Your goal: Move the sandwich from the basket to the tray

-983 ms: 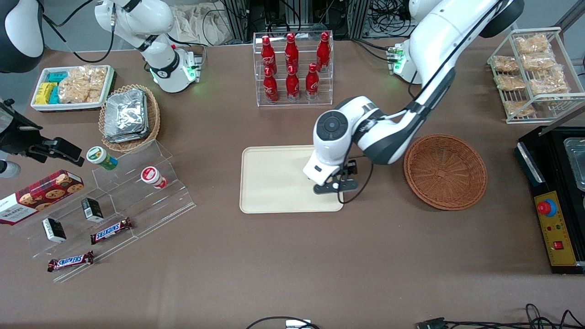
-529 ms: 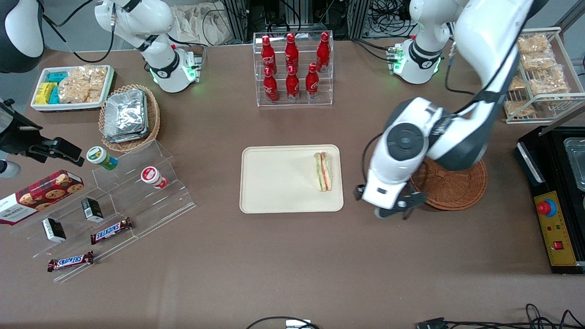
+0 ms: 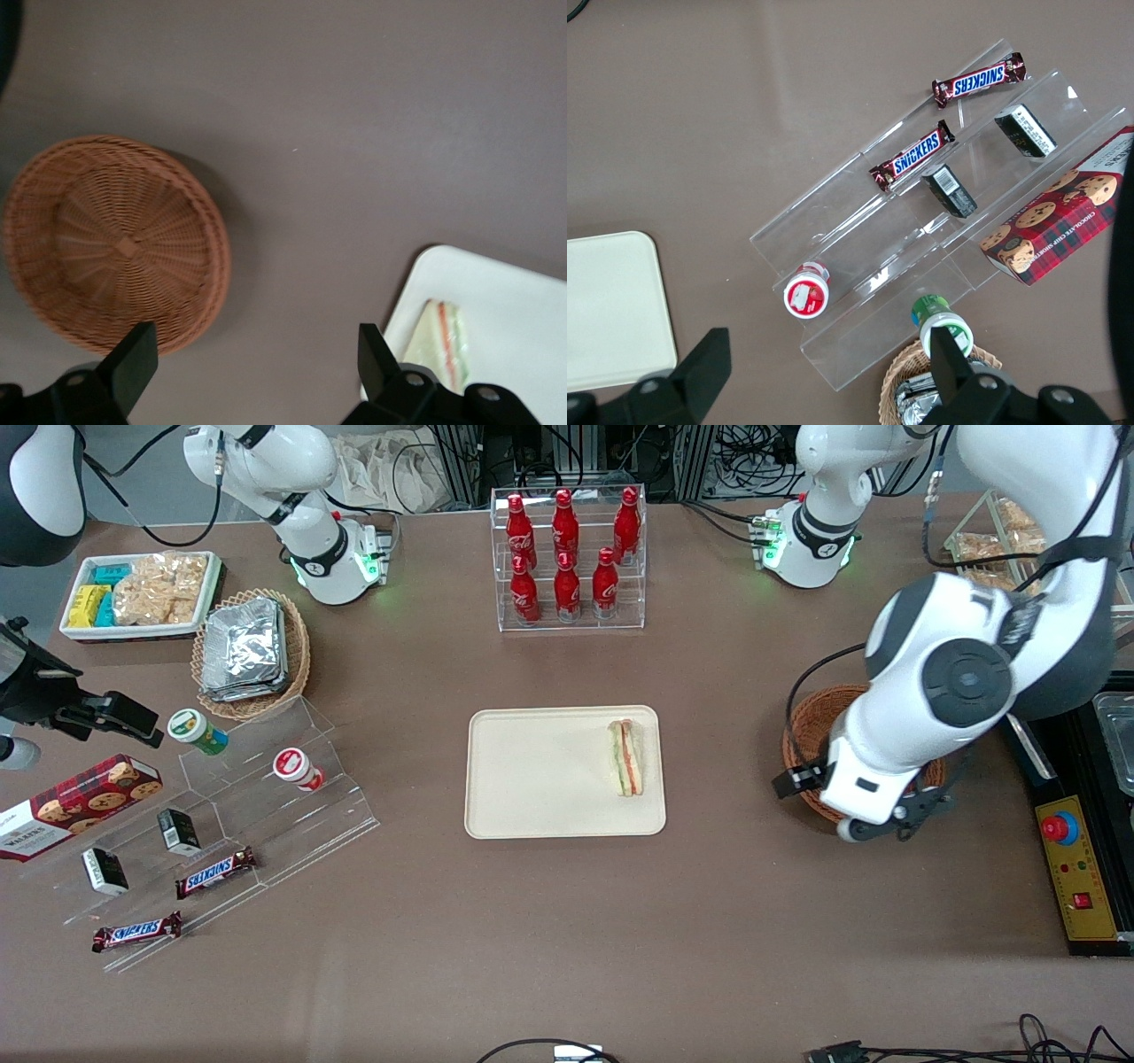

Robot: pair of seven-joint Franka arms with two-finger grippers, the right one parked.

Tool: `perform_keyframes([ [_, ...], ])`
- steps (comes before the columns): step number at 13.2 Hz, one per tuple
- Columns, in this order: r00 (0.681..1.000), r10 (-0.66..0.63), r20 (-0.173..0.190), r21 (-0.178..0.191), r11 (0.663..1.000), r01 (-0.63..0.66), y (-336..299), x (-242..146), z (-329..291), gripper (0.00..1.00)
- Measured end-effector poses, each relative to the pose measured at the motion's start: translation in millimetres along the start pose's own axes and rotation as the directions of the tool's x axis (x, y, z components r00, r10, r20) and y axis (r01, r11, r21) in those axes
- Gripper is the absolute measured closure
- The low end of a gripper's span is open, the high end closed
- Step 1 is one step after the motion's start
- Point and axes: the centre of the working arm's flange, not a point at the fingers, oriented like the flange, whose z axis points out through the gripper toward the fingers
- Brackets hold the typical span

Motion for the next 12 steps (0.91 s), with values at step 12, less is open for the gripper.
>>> perform_keyframes([
  [12, 0.946, 0.319, -0.057, -0.022, 0.947, -0.321, -158, -27, -119, 0.0],
])
